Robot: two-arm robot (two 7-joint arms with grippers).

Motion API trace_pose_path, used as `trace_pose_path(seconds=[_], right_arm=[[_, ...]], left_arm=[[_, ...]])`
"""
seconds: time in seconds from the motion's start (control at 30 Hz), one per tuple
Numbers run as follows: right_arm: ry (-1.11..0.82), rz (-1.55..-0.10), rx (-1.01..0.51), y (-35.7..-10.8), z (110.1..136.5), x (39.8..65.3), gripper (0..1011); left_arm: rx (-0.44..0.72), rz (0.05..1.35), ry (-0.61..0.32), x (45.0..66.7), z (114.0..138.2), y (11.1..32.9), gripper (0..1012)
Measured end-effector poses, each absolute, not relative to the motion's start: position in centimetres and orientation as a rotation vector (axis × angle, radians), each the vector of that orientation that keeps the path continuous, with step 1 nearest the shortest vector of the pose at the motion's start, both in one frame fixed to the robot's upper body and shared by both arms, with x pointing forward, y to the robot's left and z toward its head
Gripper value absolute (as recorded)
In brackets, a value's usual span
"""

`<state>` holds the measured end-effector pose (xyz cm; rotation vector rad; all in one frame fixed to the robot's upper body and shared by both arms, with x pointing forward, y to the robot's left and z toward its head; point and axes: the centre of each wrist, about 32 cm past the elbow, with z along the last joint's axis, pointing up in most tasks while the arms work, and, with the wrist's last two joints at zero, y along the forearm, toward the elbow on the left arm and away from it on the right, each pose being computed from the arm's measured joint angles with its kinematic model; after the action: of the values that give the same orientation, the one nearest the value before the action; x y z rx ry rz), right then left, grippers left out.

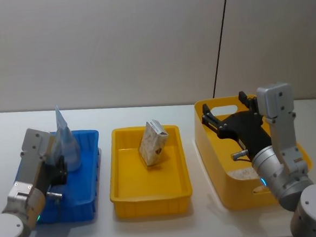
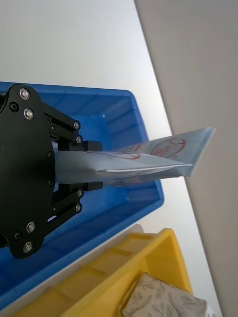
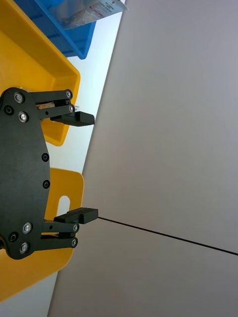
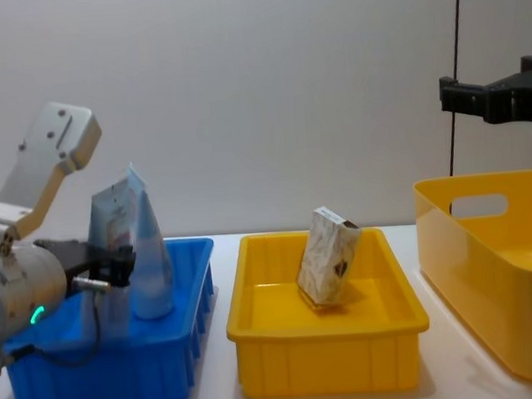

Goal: Bimanual collaborative sorting of washing and personal care products

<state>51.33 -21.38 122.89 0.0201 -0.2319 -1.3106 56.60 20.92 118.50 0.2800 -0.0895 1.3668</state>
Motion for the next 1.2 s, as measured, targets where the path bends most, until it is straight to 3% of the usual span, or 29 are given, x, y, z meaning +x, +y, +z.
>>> trace_pose_path(seconds=[0.67,1.2], right_arm=[[-0.232,-1.311,0.020,-21.4,122.9,51.3,1004],[-0.232,-1.311,0.020,-21.4,122.9,51.3,1004]], left_arm=[[0.177,1.197,-0.261,55.0,122.6,22.1,262],[0.091,1.001,-0.307,54.6,124.6,21.2,262]])
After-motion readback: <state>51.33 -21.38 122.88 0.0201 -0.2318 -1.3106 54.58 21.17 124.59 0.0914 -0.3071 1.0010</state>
